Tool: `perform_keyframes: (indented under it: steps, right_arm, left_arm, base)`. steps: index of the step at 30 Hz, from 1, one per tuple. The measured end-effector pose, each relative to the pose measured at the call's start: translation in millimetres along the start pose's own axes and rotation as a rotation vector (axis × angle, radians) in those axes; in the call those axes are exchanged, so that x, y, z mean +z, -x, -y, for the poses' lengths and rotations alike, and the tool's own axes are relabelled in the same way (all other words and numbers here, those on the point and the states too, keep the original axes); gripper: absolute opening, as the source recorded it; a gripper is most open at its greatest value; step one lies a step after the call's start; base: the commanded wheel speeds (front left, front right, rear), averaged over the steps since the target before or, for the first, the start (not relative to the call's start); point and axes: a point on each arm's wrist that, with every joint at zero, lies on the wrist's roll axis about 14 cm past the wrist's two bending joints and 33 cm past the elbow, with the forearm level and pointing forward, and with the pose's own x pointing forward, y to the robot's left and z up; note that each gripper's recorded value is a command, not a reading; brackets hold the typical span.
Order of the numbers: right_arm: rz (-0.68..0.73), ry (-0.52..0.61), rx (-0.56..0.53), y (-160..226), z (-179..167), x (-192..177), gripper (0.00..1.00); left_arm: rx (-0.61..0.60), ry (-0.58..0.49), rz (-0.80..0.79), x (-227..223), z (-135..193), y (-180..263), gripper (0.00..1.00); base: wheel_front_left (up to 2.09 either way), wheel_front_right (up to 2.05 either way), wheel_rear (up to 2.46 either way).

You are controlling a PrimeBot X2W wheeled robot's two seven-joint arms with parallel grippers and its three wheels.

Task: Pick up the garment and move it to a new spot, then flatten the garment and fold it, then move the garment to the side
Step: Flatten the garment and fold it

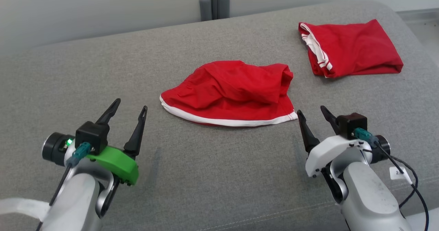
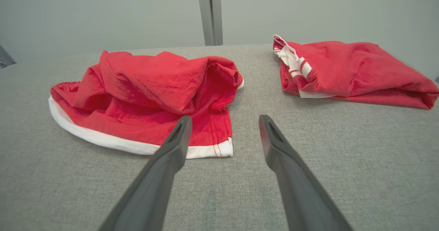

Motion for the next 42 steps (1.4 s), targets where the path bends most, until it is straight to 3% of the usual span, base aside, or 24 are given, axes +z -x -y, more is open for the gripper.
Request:
perform_keyframes:
  steps: [10,19,30,36,42]
  right_arm:
    - [-0.114,0.012,0.008,-34.5,6.6,-29.9,1.00]
    - [-0.184,-0.005,0.012,-44.3,11.2,-51.1,1.00]
    - [-0.218,-0.022,0.063,-52.6,0.7,-61.0,1.00]
    - [-0.227,-0.024,0.081,-60.7,-2.0,-65.0,1.00]
    - [-0.247,-0.022,0.085,-64.5,-1.9,-72.9,1.00]
  left_arm:
    - [-0.218,0.044,-0.219,-40.0,18.4,-43.8,1.00]
    - [-0.345,0.017,-0.365,-71.6,22.9,-61.9,1.00]
    - [-0.368,-0.020,-0.454,-103.0,12.9,-86.9,1.00]
    - [-0.339,-0.004,-0.480,-119.7,1.8,-98.1,1.00]
    - [-0.353,0.034,-0.493,-130.9,10.6,-99.4,1.00]
  base:
    - [0.00,0.00,0.00]
    - [0.00,0.00,0.00]
    - [0.00,0.00,0.00]
    - [0.00,0.00,0.00]
    - [0.00,0.00,0.00]
